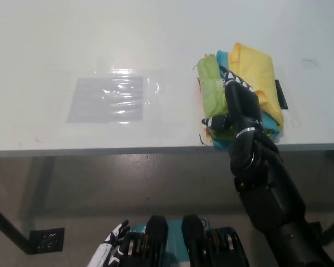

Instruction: A stack of folded microfibre clothes with a single fold is kept infront of the robot. the robot uses its right hand to grab one end of the clothes and pulla it away from the other end to unfold

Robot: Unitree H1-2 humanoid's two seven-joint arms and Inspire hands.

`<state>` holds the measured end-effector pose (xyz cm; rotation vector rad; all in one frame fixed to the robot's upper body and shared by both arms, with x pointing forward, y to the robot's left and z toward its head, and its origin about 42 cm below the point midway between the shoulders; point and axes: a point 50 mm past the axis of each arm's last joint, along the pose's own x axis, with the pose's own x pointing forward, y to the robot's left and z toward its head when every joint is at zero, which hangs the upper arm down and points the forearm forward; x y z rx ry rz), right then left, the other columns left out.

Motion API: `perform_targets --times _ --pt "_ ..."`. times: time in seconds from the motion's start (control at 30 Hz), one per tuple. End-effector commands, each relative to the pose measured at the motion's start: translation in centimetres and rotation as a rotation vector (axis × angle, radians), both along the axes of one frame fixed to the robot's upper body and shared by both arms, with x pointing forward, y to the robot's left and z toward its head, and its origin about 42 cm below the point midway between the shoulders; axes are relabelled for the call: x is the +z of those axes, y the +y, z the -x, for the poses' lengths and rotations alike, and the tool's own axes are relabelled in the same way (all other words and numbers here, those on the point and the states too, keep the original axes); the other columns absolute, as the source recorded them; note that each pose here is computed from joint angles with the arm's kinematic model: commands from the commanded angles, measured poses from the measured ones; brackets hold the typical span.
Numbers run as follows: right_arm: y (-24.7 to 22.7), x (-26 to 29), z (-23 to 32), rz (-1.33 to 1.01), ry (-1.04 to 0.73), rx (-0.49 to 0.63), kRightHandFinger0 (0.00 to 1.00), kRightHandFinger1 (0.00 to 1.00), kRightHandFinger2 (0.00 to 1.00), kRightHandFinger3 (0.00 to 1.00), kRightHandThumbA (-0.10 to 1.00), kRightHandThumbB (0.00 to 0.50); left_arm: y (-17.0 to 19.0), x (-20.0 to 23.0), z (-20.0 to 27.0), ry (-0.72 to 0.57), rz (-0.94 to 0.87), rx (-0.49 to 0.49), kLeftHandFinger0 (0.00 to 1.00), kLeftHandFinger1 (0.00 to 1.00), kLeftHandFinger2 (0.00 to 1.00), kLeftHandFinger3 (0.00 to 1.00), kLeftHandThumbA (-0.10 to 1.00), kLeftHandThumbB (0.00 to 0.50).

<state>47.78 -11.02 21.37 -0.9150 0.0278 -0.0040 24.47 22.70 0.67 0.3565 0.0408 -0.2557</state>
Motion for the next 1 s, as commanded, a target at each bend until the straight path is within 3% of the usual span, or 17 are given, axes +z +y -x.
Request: perform_targets --times 0.0,0.1,0.13,0.17,0.2,0.23,0.27,0.33,0.4,0.43,0.47,0.5,0.57,0.63,0.83,0.93,0.97 --pt "-0.4 2.2 -1.5 0.047 -0.02 -0.069 1.0 1.0 1.0 1.0 1.0 0.487 0.2 1.7 -1.0 -0.09 -0.022 -0.033 1.0 1.0 1.0 1.0 1.0 0.5" --pt "-0.9 1.2 -2.1 0.125 0.044 -0.126 1.0 1.0 1.0 1.0 1.0 0.5 0.2 1.7 -1.3 -0.09 -0.017 -0.033 1.0 1.0 1.0 1.0 1.0 0.5" --pt "-0.9 1.0 -2.2 0.154 0.053 -0.134 1.0 1.0 1.0 1.0 0.94 0.465 0.3 1.7 -1.2 -0.092 -0.021 -0.034 1.0 1.0 1.0 1.0 1.0 0.5" --pt "-1.2 0.7 -2.3 0.179 0.048 -0.157 0.47 0.63 0.88 1.0 0.65 0.341 0.2 1.8 -1.2 -0.094 -0.024 -0.035 1.0 1.0 1.0 1.0 1.0 0.5" --pt "-1.3 0.7 -2.3 0.177 0.045 -0.165 0.38 0.53 0.8 1.0 0.65 0.355 0.2 1.8 -1.2 -0.094 -0.023 -0.035 1.0 1.0 1.0 1.0 1.0 0.5" --pt "-1.4 0.6 -2.1 0.174 0.007 -0.179 0.07 0.17 0.41 1.0 0.35 0.27 0.2 1.8 -1.2 -0.095 -0.021 -0.035 1.0 1.0 1.0 1.0 1.0 0.5" --pt "-1.5 0.7 -1.4 0.121 -0.083 -0.215 0.0 0.01 0.13 0.8 -0.07 0.265 0.2 1.9 -1.2 -0.094 -0.024 -0.034 1.0 1.0 1.0 1.0 1.0 0.5" --pt "-1.3 1.2 -1.4 0.074 -0.153 -0.231 0.0 0.0 0.03 0.49 -0.1 0.22 0.3 2.1 -1.8 -0.098 -0.019 -0.033 1.0 1.0 1.0 1.0 1.0 0.5" --pt "-1.2 1.5 -1.4 0.045 -0.192 -0.238 0.0 0.0 0.15 0.37 -0.1 0.2 0.2 2.1 -2.0 -0.101 -0.019 -0.034 1.0 1.0 1.0 1.0 1.0 0.5" --pt "-1.1 1.8 -1.3 0.027 -0.212 -0.238 0.0 0.01 0.29 0.27 -0.1 0.185 0.2 2.0 -2.0 -0.102 -0.02 -0.034 1.0 1.0 1.0 1.0 1.0 0.5" --pt "-1.0 2.3 -1.2 0.003 -0.242 -0.233 0.0 0.07 0.4 0.23 -0.1 0.188 0.2 2.0 -2.0 -0.102 -0.02 -0.034 1.0 1.0 1.0 1.0 1.0 0.5" --pt "-0.9 2.6 -1.2 -0.009 -0.254 -0.231 0.0 0.16 0.58 0.27 -0.1 0.185 0.3 2.0 -2.1 -0.102 -0.022 -0.034 1.0 1.0 1.0 1.0 1.0 0.5" --pt "-0.8 2.9 -1.2 -0.039 -0.271 -0.226 0.0 0.27 0.72 0.39 -0.1 0.199 0.2 2.0 -2.1 -0.101 -0.024 -0.034 1.0 1.0 1.0 1.0 1.0 0.5" --pt "-0.8 3.0 -1.2 -0.052 -0.277 -0.223 0.0 0.31 0.74 0.49 -0.1 0.197 0.2 2.1 -2.2 -0.102 -0.029 -0.037 1.0 1.0 1.0 1.0 1.0 0.5" --pt "-1.4 2.4 -1.2 -0.082 -0.293 -0.215 0.0 0.3 0.7 0.41 -0.1 0.205 0.2 2.3 -2.4 -0.103 -0.04 -0.048 1.0 1.0 1.0 1.0 1.0 0.5" --pt "-1.8 2.2 -1.2 -0.087 -0.305 -0.215 0.0 0.24 0.59 0.4 -0.04 0.204 0.2 2.3 -2.5 -0.104 -0.042 -0.05 1.0 1.0 1.0 1.0 1.0 0.5" --pt "-2.0 2.1 -1.3 -0.105 -0.315 -0.216 0.0 0.19 0.52 0.32 0.02 0.206 0.2 2.3 -2.5 -0.103 -0.044 -0.051 1.0 1.0 1.0 1.0 1.0 0.5"
